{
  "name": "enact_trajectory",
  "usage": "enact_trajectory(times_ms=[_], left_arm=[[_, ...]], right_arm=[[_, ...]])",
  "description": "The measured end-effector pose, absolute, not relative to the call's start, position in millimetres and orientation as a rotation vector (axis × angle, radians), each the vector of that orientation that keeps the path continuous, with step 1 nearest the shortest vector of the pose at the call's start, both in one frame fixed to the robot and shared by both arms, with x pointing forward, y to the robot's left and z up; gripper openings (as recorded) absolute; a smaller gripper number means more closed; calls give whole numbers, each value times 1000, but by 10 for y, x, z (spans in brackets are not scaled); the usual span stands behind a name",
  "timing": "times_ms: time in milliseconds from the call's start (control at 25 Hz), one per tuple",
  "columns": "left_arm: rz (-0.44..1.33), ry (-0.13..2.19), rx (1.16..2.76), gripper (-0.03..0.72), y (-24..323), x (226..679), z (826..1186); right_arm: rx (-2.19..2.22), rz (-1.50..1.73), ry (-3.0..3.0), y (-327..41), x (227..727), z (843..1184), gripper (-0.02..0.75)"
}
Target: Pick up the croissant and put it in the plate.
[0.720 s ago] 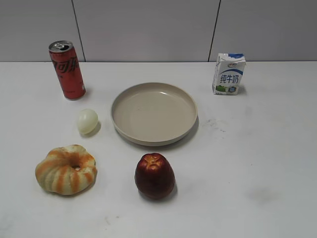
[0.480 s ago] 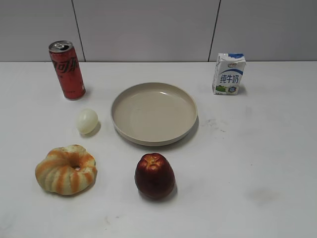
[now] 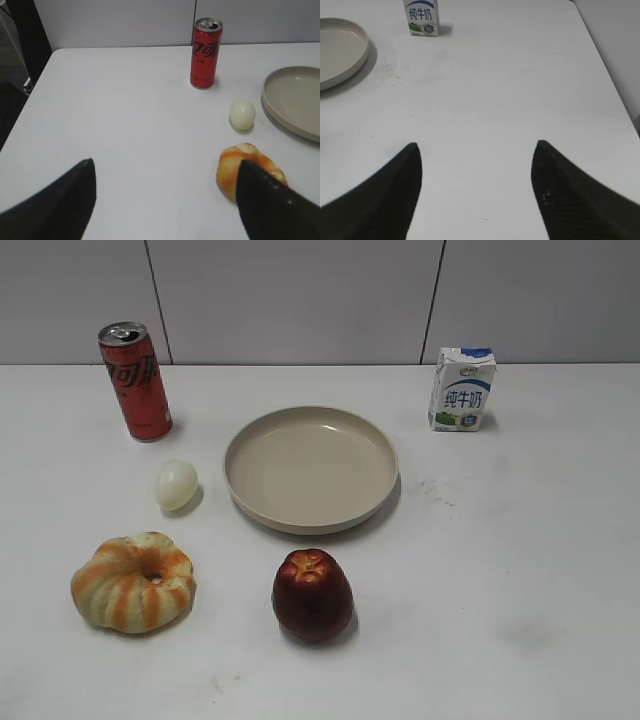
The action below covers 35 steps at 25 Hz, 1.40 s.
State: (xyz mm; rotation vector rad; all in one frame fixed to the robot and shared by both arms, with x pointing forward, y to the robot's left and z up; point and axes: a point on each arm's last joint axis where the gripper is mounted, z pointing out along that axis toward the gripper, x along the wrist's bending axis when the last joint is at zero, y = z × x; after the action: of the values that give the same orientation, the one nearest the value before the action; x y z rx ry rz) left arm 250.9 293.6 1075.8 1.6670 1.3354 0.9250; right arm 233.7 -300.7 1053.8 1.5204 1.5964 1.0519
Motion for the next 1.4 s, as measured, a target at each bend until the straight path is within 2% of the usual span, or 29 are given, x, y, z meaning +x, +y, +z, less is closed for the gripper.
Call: enact_trajectory(times_ms=[160,400,560,840,1040,1240,1320,1400], left_arm=[[846,1397,1719,648,2900,2934,10904],[548,1501,1810,641,2701,3697,10813],[327,1551,1960,636,2498,4170,10554],[48,1658,2208,627,2164,4702,9755],[-27,1758,2260,617,2112,4896,9232],[-32,1800,2236,603,2093,4976,9045],[-34,1807,2229,572,2085,4985,9019],[-46,1822,2208,494,2071,4988,9008]], right_arm=[[1520,1052,1596,-3007,2337,10538,519],[1520,1052,1596,-3007,2337,10538,519],[1520,1052,1596,-3007,2337,10538,519],[1520,1052,1596,-3007,2337,10538,519],[1520,1052,1596,-3007,2337,10538,519],[1520,1052,1596,-3007,2337,10538,519],[1520,1052,1596,-3007,2337,10538,519],[1520,1052,1596,-3007,2337,10538,519]])
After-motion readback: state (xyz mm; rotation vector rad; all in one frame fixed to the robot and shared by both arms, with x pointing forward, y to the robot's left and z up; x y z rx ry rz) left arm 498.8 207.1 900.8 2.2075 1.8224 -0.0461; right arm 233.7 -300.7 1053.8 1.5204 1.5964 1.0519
